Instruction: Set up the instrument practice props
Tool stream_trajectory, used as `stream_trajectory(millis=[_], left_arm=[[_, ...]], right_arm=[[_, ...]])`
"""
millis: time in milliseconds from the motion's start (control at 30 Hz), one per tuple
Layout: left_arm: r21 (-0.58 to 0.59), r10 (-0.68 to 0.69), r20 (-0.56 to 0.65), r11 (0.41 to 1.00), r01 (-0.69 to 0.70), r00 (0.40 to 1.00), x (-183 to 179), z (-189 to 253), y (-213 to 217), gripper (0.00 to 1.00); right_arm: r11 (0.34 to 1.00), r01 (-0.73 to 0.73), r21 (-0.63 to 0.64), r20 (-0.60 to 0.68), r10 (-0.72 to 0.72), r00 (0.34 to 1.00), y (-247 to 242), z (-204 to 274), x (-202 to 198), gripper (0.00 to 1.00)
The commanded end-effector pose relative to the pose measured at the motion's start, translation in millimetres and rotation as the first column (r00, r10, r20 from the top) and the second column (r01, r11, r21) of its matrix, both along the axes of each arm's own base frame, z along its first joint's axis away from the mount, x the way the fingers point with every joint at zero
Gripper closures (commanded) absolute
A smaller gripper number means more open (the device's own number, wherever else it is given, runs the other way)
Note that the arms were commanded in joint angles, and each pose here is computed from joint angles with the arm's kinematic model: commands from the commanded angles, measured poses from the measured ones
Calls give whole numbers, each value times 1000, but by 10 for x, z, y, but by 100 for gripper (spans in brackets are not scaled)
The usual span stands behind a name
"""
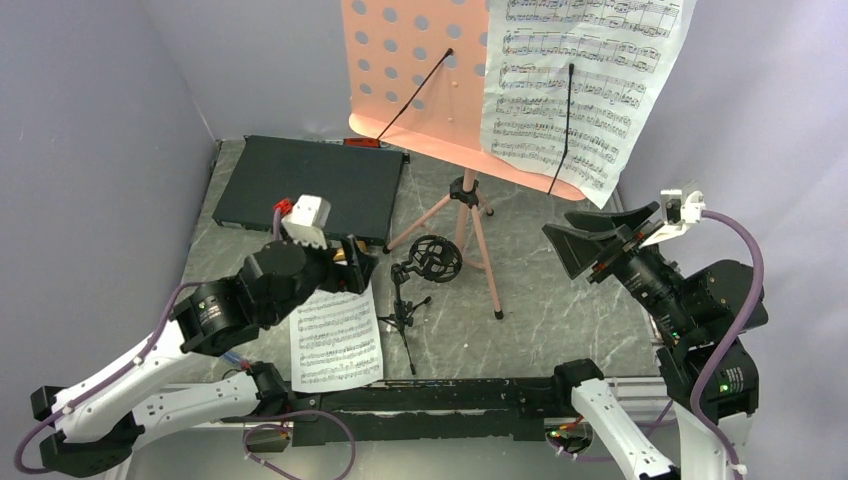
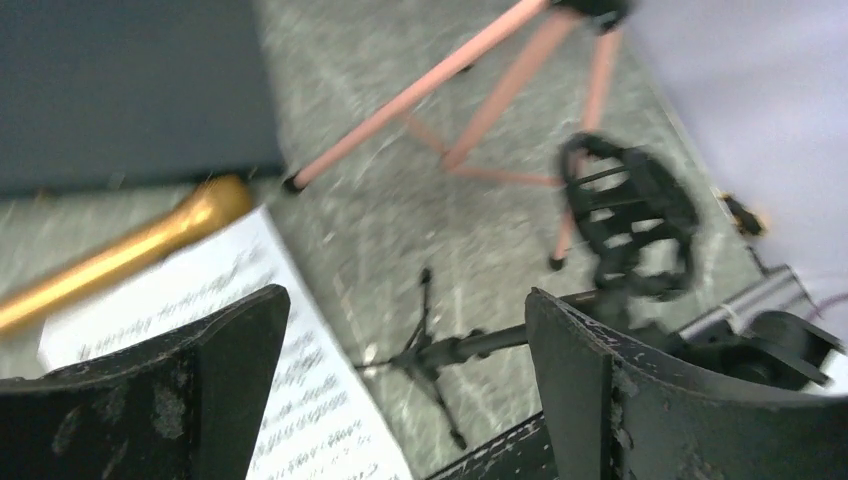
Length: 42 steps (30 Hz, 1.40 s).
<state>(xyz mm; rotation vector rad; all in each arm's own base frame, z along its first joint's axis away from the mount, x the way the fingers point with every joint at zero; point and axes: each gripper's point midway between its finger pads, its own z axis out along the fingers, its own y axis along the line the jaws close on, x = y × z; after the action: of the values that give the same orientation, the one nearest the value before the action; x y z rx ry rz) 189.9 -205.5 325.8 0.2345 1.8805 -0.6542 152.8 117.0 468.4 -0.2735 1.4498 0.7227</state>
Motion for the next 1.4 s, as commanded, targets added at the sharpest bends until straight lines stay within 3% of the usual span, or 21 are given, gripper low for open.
stream_trajectory(millis=[0,167,467,600,767,933,1233,1367], left_arm=[[12,348,-201,935,-353,916,4,-571,567,7],[84,502,-320,859,-504,803,-51,-1093,746,7],[240,516,-362,856,-457,777,86,-1712,371,6],[322,545,-406,836,-444,733,173,-2019,253,6],[363,535,-484,843,-397,693,264,-2392,113,7],[343,520,-496,853,-393,695,292,-2523,78,9],[375,548,-502,835,-402,669,262,-2758,189,21],[405,581,-495,812,-420,647,242,-2830,264,36]], right_arm=[[1000,-23,7,-38,23,999,16,-107,-108,44],[1000,-19,3,-52,19,998,3,-190,-136,44],[1000,-12,-11,-71,11,997,-8,-249,-126,44],[1000,-16,-6,-64,16,998,-7,-231,-158,44],[1000,-10,-8,-59,9,998,-25,-204,-186,44],[1000,-1,-11,-53,0,999,-44,-184,-202,44],[1000,-13,-3,-54,12,998,-20,-181,-188,44],[1000,-17,0,-51,17,999,-14,-161,-195,44]])
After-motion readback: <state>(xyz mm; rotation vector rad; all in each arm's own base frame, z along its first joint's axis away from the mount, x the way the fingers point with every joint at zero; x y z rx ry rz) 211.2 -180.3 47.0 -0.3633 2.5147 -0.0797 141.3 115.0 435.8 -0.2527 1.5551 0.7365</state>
